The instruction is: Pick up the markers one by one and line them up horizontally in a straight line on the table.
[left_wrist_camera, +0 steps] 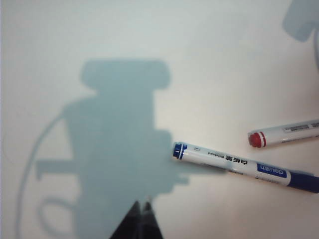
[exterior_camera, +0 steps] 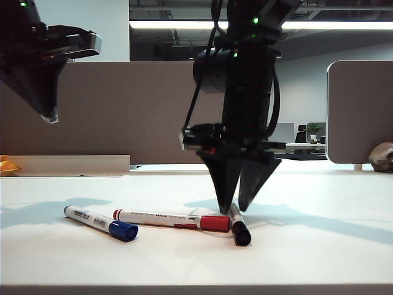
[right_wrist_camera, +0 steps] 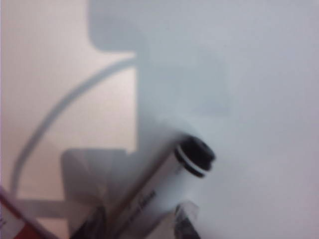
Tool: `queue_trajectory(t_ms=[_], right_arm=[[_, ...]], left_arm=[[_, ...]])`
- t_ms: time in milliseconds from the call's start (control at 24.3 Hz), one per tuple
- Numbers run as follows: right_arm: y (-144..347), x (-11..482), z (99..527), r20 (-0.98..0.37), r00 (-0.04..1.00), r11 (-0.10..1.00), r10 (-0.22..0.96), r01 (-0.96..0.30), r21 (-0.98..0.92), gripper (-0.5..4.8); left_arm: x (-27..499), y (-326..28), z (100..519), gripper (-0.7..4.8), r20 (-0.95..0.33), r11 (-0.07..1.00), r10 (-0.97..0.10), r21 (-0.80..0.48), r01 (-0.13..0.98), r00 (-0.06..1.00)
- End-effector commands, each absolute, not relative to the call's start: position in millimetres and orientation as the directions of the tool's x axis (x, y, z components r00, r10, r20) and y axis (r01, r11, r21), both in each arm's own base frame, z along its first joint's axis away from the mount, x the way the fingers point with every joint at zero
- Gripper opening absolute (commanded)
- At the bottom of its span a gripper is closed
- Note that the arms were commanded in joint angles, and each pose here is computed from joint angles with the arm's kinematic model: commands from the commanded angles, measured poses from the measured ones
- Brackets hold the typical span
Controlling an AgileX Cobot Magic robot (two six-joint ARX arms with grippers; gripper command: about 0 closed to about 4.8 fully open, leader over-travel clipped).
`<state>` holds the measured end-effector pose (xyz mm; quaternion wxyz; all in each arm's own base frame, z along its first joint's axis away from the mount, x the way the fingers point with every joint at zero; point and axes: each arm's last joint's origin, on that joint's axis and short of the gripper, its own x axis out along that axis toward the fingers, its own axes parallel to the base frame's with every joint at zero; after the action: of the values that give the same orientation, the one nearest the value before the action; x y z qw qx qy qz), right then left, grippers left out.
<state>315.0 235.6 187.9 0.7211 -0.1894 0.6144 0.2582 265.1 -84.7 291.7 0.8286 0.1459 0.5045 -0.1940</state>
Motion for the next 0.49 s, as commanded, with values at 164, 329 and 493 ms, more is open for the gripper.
queue_trajectory(t_ms=[164, 329, 493], right_arm=[[235, 314, 184, -0.99, 0.087, 0.793, 0.113, -0.607, 0.037, 1.44], [231, 313, 184, -0.994, 0.103, 0.773, 0.036, -0.634, -0.038, 1.34], [218, 315, 183, -0.997, 0.075, 0.769, -0.029, -0.635, -0.07, 0.84]], left_arm=[[263, -84, 293, -0.06, -0.896, 0.881, -0.172, 0.046, 0.471, 0.409], [263, -84, 294, -0.06, -0.896, 0.881, -0.173, 0.046, 0.471, 0.41], [263, -84, 294, -0.06, -0.896, 0.88, -0.172, 0.046, 0.472, 0.41]])
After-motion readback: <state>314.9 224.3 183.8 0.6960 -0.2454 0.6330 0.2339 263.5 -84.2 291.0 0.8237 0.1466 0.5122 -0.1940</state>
